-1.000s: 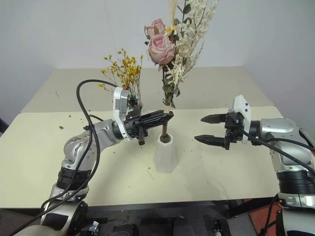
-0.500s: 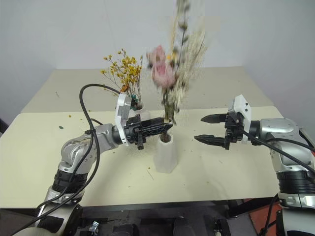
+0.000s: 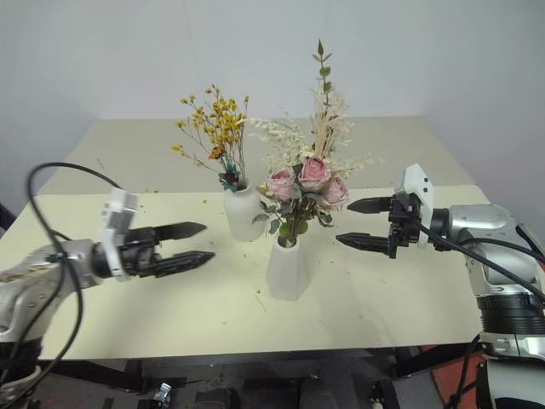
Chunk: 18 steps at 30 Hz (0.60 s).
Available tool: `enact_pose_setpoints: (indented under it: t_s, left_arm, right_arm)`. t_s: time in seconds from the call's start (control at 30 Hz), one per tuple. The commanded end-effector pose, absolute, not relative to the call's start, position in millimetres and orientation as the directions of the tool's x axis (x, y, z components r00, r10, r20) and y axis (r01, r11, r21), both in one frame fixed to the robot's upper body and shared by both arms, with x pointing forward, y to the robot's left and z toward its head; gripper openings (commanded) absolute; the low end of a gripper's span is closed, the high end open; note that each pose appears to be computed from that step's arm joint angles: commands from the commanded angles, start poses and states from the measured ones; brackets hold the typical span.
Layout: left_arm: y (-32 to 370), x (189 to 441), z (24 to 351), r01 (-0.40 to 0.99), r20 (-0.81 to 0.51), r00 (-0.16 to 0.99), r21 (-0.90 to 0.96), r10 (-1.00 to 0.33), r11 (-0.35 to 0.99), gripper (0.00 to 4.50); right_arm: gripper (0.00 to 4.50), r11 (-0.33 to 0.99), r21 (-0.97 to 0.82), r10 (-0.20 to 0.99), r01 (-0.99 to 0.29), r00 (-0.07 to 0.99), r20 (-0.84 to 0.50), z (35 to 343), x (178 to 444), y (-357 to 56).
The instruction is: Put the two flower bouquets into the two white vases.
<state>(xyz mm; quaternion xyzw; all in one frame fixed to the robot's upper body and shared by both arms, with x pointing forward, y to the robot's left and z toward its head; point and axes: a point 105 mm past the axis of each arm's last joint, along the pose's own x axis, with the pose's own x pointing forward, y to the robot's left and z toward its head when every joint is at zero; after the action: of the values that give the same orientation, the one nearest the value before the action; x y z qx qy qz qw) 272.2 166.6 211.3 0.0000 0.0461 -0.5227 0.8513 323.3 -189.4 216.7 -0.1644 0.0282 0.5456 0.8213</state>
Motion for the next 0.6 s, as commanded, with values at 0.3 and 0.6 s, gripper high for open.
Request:
enact_pose_setpoints:
  t_s: [0.3,0.6]
  left_arm:
    - [225.5,242.0,251.2,0.760,-0.054,0.648,0.104,-0.759,0.642,4.49]
    - [238.5,231.6,254.9,0.690,-0.031,0.721,0.122,-0.693,0.713,4.49]
  right_arm:
    - [4.50,0.349,-0.256,0.878,-0.901,0.410,-0.246,223.6,324.0,-203.8]
    - [4.50,0.380,-0.266,0.862,-0.886,0.443,-0.247,224.2,324.0,-212.6]
